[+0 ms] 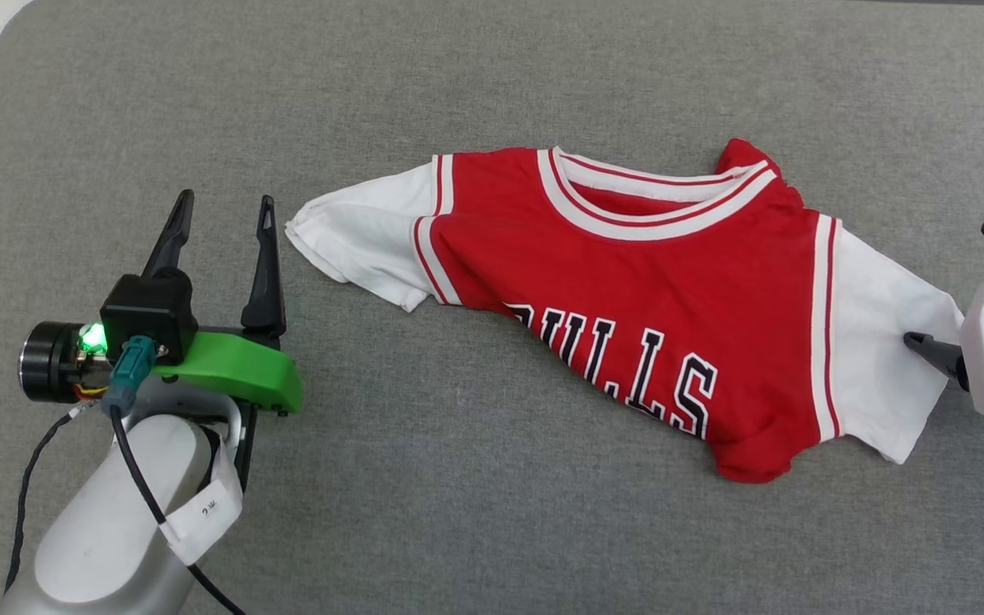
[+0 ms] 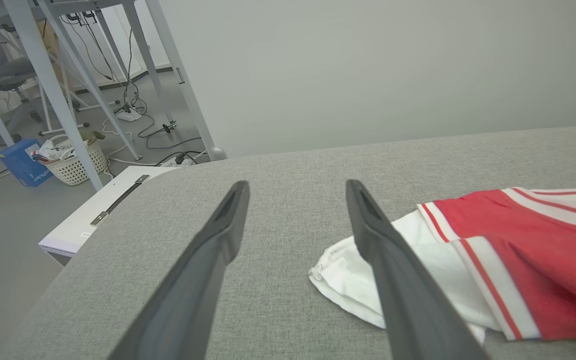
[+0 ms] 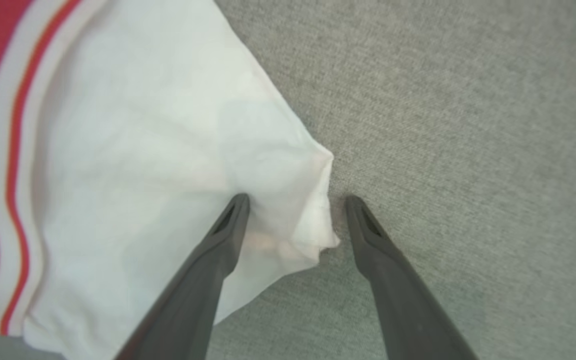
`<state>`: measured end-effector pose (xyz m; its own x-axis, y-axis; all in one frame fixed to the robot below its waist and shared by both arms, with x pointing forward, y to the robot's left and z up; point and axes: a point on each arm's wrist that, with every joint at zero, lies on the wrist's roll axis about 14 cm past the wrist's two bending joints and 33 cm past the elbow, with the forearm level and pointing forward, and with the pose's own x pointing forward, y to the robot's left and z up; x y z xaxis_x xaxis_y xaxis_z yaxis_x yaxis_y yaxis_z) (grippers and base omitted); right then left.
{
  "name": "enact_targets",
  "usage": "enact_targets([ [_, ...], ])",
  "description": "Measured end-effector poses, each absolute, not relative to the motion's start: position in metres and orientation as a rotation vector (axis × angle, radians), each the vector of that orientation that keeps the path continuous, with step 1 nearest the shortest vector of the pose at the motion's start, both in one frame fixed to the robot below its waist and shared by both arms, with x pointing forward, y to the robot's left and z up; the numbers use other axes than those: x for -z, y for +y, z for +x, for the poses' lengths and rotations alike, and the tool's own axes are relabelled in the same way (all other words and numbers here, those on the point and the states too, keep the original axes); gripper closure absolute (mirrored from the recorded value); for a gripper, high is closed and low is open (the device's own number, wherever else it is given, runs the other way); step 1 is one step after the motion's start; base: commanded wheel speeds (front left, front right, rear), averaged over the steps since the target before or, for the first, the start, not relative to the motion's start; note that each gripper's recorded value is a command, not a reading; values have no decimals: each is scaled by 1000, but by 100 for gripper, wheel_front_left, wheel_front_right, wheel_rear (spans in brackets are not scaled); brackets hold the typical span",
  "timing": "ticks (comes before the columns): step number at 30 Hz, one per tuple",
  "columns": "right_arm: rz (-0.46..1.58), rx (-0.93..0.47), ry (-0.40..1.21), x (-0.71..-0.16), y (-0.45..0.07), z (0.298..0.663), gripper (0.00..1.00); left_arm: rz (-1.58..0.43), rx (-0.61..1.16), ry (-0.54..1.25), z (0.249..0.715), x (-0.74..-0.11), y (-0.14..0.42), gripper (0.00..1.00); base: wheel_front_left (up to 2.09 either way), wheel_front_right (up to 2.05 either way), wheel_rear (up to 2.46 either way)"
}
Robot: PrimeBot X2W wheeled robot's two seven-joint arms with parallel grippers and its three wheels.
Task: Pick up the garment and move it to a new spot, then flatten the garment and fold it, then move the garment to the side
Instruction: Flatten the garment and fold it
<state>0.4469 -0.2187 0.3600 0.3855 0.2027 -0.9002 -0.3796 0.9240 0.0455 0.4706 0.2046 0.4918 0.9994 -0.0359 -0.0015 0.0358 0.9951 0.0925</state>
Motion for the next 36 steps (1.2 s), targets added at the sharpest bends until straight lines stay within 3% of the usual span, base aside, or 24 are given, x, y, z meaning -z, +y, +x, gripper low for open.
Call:
enact_targets([
  [1,-179,-379,1113,-358,-218,447,0,95,34,1,471,-490,206,0,0,0,0],
  [2,-178,-383,1103,-357,-217,448,70,99,33,1,472,-490,206,0,0,0,0],
  [3,-172,-387,1084,-358,-216,450,100,104,34,2,473,-489,207,0,0,0,0],
  [14,-149,-333,732,-427,-240,480,100,157,178,-70,511,-538,202,0,0,0,0],
  [22,-153,-292,646,-455,-262,479,100,253,380,-15,549,-572,163,0,0,0,0],
  [28,-146,-292,662,-444,-264,477,100,231,448,317,568,-530,149,0,0,0,0],
  [36,-143,-305,685,-433,-260,478,100,256,518,826,547,-452,141,0,0,0,0],
])
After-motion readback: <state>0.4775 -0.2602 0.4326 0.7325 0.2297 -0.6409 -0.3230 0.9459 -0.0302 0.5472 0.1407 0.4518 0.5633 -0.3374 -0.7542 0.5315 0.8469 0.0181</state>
